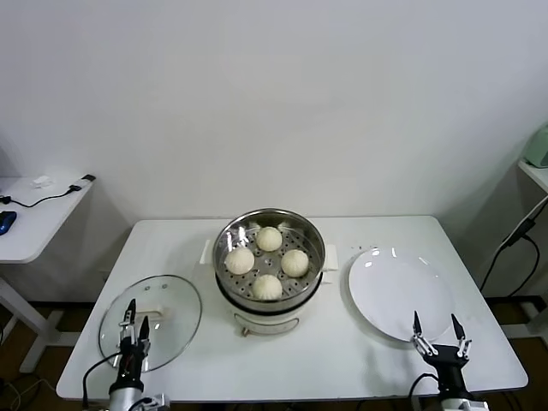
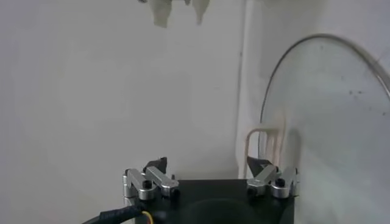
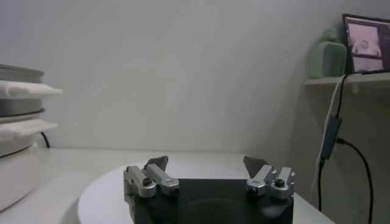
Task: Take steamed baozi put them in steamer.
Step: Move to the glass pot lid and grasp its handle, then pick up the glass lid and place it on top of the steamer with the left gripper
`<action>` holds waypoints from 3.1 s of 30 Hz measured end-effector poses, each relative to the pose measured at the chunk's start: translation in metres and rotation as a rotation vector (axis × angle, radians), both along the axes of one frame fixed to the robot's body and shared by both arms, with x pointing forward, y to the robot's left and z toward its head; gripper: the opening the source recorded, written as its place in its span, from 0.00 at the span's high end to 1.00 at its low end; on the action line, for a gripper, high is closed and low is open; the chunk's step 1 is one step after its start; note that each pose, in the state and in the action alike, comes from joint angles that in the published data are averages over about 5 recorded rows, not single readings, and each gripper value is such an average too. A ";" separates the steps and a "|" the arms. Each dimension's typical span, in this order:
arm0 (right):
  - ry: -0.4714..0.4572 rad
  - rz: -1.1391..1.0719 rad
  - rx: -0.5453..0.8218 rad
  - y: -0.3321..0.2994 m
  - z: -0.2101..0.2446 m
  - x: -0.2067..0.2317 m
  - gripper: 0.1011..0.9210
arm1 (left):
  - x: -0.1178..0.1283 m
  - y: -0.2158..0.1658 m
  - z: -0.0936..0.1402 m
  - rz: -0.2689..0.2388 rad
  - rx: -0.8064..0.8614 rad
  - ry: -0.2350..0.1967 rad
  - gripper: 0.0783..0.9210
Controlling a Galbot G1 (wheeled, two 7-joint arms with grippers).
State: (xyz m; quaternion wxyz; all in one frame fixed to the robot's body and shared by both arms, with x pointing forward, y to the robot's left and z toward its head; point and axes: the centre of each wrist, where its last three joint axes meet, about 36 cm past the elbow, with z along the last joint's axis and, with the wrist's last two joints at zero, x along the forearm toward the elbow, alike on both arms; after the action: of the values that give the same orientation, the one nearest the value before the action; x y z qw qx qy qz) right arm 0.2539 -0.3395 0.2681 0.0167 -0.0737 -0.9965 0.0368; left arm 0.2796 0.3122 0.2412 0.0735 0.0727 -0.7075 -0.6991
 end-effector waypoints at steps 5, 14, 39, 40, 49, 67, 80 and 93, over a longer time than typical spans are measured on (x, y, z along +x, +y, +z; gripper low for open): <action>-0.001 -0.010 -0.003 -0.002 0.001 -0.002 0.12 | 0.011 0.005 -0.005 0.006 0.009 0.007 0.12; -0.006 -0.025 -0.001 0.000 0.004 -0.002 0.12 | 0.024 0.015 -0.013 0.010 0.002 0.014 0.13; -0.009 -0.030 0.020 0.011 -0.001 -0.006 0.12 | 0.031 0.023 -0.043 0.009 0.005 0.014 0.93; -0.008 -0.029 0.021 0.012 -0.001 -0.006 0.12 | 0.031 0.023 -0.043 0.010 0.005 0.011 0.94; -0.012 -0.028 0.019 0.012 -0.001 -0.007 0.12 | 0.028 0.027 -0.039 0.009 -0.012 -0.015 0.94; -0.008 -0.045 -0.005 0.011 0.006 -0.006 0.12 | 0.053 0.050 0.089 -0.009 -0.044 -0.100 0.94; -0.002 -0.040 -0.024 0.015 0.015 -0.002 0.12 | 0.080 0.007 0.205 -0.025 -0.080 -0.106 0.94; 0.003 -0.016 -0.038 0.025 0.017 0.002 0.12 | 0.086 -0.101 0.231 -0.089 -0.119 -0.078 0.94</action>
State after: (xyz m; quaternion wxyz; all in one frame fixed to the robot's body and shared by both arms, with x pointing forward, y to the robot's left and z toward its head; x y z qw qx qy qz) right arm 0.2564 -0.3145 0.2854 0.0173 -0.0817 -0.9949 0.0559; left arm 0.3658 0.2116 0.4717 0.0190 0.0639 -0.7526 -0.6551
